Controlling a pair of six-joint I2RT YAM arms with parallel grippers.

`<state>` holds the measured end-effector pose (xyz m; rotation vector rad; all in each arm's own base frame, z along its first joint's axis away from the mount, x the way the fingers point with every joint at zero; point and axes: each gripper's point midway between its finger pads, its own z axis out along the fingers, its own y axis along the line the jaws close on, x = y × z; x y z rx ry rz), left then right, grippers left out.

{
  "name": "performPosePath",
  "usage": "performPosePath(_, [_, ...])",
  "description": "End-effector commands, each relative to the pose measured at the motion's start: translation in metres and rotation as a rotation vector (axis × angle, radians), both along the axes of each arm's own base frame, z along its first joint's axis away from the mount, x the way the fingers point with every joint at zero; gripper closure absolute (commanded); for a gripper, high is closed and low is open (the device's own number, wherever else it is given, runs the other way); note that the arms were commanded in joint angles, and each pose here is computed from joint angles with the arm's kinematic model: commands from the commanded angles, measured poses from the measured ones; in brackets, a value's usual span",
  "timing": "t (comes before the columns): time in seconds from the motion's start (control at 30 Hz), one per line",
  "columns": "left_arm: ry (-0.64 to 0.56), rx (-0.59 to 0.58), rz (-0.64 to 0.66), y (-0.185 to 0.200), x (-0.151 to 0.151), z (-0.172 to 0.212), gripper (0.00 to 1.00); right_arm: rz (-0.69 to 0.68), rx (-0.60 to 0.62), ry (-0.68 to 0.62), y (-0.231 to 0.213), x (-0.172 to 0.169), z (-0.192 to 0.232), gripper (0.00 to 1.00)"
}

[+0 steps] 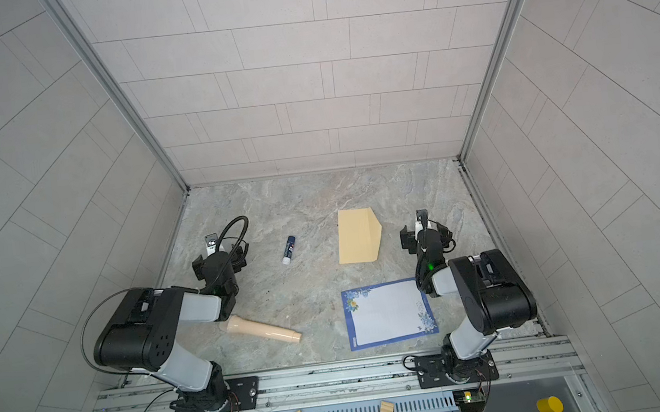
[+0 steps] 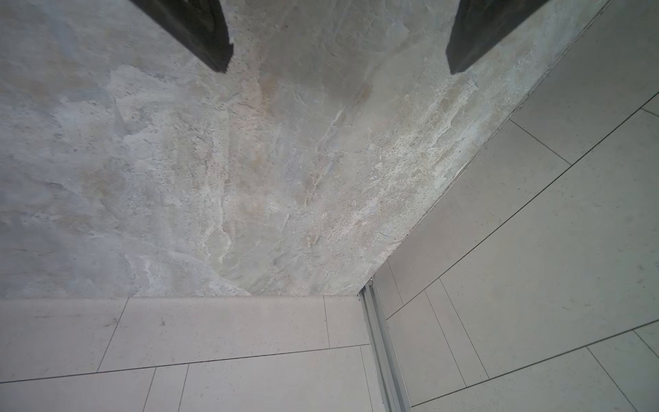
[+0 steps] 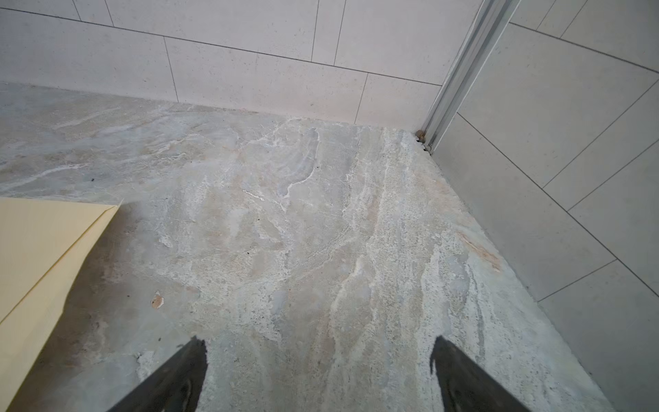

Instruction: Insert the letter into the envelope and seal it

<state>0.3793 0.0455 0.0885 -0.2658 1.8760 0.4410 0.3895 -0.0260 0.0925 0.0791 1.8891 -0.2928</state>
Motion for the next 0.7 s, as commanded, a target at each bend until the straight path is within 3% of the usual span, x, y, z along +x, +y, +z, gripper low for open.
performPosePath(0.0, [-0.031, -0.013, 0.008, 0.0013, 0.0044, 0.0076, 0.0, -0.01, -0.011, -0.003, -0.0019, 0.0005, 0.0003, 0.01])
performPosePath(0.67, [-0.03, -0.013, 0.008, 0.0014, 0.0041, 0.0073, 0.0, -0.008, -0.008, -0.001, -0.0018, 0.0007, -0.0003, 0.01])
